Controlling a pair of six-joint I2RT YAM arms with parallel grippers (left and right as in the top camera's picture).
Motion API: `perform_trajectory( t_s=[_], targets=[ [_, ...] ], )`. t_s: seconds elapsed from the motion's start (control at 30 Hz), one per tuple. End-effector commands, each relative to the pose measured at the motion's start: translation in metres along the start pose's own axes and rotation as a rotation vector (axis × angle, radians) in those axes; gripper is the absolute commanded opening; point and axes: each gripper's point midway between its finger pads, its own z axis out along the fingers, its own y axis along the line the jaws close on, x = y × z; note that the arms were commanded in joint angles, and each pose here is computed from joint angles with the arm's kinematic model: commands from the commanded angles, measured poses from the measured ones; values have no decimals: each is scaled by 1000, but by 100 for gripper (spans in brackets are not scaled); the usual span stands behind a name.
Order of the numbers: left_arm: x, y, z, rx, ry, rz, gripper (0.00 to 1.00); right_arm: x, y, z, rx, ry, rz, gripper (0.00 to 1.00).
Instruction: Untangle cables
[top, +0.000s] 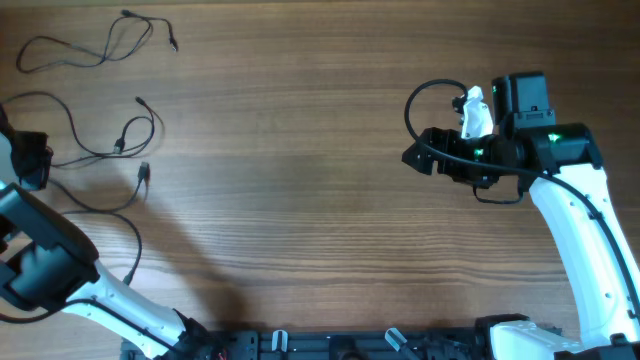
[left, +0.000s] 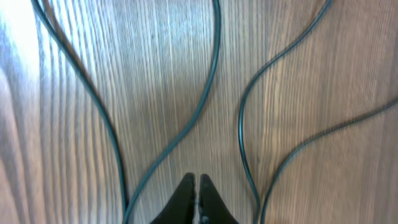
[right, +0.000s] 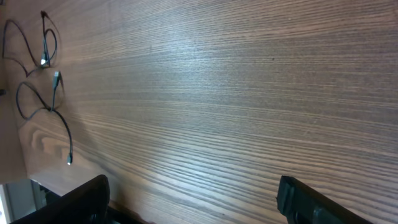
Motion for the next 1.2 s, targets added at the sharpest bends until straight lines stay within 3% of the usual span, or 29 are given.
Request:
perform_trajectory(
  t_s=[0.0, 0.3, 0.47, 1.17],
  targets=[
    [2, 11, 34, -75, -12, 10, 4, -1, -2, 1, 13, 1, -18, 88],
    [-7, -5, 59, -28, -48, 35, 4, -4, -1, 1, 9, -12, 2, 88],
    [-5, -25, 63, 65, -29, 169, 4, -4, -1, 1, 10, -12, 2, 88],
    [4, -1, 98, -1, 32, 155, 4, 4, -3, 1, 19, 20, 18, 88]
  ],
)
